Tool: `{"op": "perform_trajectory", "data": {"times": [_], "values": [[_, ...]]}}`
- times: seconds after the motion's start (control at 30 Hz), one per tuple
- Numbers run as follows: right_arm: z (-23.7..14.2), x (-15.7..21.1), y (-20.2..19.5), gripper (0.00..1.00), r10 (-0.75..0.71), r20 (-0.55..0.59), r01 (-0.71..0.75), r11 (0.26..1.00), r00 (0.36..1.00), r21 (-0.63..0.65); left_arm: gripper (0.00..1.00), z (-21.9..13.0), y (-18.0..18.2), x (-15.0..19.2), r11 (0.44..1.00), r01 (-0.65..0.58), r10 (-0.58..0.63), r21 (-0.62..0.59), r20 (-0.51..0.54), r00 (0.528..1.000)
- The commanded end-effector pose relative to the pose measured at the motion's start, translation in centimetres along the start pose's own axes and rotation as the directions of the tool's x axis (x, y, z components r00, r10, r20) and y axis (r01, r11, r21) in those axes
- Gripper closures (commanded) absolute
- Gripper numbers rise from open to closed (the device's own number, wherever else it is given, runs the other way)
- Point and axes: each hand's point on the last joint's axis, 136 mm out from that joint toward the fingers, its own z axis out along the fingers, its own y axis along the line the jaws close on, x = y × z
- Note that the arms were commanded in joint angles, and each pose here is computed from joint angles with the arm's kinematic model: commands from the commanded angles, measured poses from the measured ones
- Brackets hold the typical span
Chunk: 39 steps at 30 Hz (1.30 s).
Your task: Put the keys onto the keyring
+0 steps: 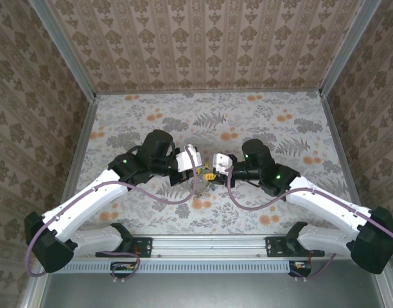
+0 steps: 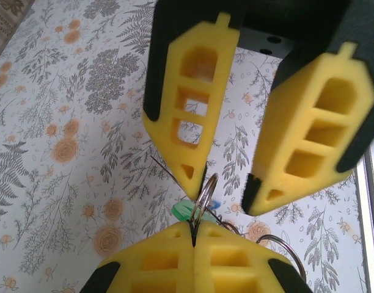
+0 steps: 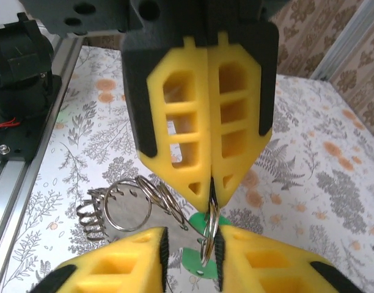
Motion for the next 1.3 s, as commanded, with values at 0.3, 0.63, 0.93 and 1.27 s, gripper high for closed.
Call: {"op": "perform_trajectory", "data": {"times": [0.3, 0.63, 0.93, 1.27], "values": [[-0.4, -2.0, -1.3, 1.0, 0.06, 0.093, -0.067, 0.995, 0.994, 0.07, 0.98, -0.8, -0.7, -2.0, 0.999, -0.028, 0.024, 0.037, 0.105, 0.994], [-1.5, -4.6, -1.6, 1.0, 0.169, 0.364, -0.2, 0.979, 0.916, 0.048, 0.57, -2.9, 0.1, -1.5, 0.997, 0.073, -0.068, -0.012, 0.251, 0.966], [-1.2, -4.8, -0.6, 1.0, 0.164, 0.396, -0.183, 0.983, 0.903, 0.009, 0.56, -3.5, 0.4, -2.8, 0.998, 0.065, -0.056, -0.019, 0.316, 0.947], [-0.9, -5.2, 0.0, 1.0, 0.141, 0.401, -0.145, 0.989, 0.905, -0.021, 0.69, -3.1, -0.2, -3.0, 0.999, 0.04, -0.047, 0.026, 0.328, 0.944]]}}
